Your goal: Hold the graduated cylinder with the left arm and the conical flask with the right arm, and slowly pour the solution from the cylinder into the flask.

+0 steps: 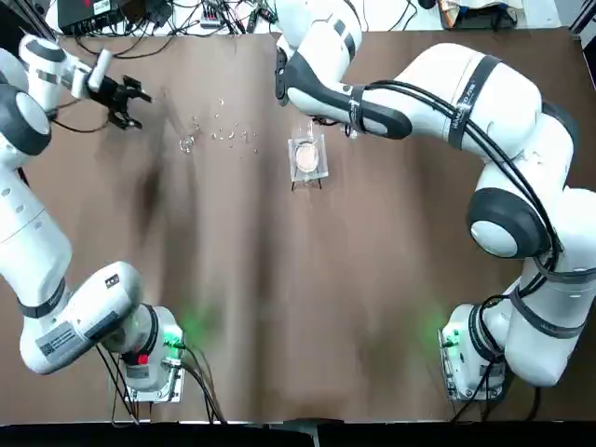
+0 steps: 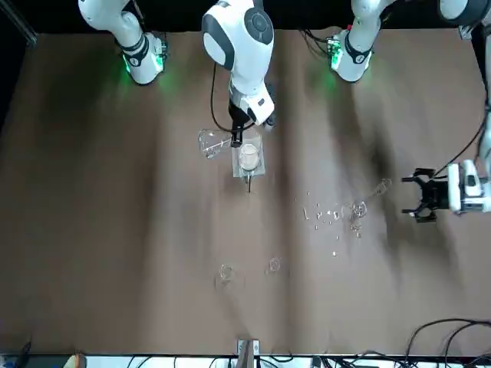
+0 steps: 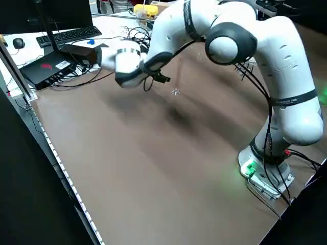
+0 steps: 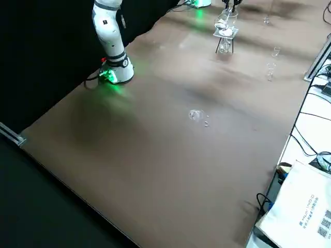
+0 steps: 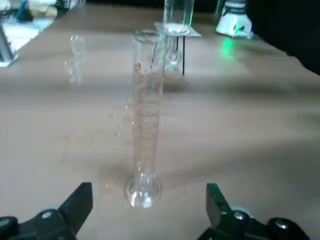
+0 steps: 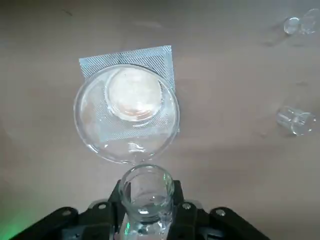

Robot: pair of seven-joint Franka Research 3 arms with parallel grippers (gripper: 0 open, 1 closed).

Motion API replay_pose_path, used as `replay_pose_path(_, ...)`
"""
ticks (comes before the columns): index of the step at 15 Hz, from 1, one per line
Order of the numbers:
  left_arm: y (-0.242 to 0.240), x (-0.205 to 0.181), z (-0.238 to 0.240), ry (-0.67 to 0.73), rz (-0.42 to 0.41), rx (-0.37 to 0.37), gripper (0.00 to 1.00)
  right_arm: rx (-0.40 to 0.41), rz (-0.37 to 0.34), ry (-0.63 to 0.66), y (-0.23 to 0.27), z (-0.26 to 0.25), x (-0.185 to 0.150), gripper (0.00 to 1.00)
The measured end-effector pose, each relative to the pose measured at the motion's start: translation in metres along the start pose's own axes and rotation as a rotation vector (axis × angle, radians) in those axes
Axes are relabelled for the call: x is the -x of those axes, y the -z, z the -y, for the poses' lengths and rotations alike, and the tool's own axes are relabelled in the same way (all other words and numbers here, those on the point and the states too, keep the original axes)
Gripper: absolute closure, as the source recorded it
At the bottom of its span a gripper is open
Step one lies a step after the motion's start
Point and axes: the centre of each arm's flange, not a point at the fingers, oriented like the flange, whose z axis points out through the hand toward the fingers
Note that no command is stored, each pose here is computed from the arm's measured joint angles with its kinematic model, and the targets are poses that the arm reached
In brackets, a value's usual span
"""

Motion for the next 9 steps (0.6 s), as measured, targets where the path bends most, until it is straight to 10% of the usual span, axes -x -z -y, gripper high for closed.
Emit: replay_pose_path(9, 0.079, -0.205, -0.016, 0.589, 0.535, -0.115, 0.00, 0.071, 0.089, 0.053, 0.002, 0.018, -0.011, 0.61)
